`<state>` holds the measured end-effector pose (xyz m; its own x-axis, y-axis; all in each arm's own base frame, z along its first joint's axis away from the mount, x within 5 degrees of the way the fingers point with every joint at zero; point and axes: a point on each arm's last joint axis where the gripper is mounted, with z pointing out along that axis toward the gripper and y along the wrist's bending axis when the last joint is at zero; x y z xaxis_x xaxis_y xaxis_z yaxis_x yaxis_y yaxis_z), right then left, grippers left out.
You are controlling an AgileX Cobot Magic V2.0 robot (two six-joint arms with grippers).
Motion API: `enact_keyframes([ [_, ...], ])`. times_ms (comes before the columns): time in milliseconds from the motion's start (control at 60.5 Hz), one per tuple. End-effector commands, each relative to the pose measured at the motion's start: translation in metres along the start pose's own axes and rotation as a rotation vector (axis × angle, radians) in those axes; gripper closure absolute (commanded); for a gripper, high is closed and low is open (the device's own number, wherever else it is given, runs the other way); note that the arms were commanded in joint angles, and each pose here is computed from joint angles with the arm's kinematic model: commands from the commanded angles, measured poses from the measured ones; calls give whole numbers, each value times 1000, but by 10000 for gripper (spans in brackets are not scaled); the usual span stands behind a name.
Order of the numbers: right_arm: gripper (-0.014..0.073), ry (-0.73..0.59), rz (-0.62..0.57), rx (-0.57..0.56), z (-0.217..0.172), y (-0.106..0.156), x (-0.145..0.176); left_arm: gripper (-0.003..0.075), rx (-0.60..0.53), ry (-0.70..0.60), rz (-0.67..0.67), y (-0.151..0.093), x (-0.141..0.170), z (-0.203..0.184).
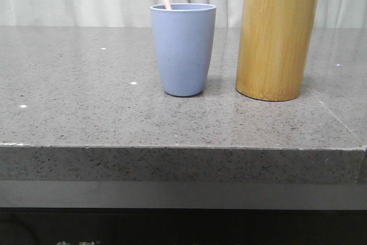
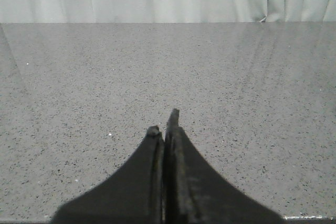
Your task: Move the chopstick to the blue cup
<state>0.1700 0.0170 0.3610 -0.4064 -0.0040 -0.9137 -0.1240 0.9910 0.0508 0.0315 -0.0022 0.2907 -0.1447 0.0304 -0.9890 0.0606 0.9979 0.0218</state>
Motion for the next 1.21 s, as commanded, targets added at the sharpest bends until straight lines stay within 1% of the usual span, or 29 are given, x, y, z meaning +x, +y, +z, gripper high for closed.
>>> enact_keyframes([
  [0,683,-158,38,8,-16,-1,14,739,0,-98,-11,0,-14,-2],
  [66,683,-206,62,8,-27,0,38,739,0,-98,-11,0,-14,-2],
  [198,683,-313,59,14,-52,0,76,739,0,-98,-11,0,-14,-2],
  [413,683,-458,49,7,-79,2,104,739,0,-98,-11,0,-14,-2],
  [562,683,-514,44,4,-89,3,106,739,0,-98,-11,0,-14,-2],
  [1191,683,-515,44,5,-89,3,106,739,0,-98,-11,0,-14,-2],
])
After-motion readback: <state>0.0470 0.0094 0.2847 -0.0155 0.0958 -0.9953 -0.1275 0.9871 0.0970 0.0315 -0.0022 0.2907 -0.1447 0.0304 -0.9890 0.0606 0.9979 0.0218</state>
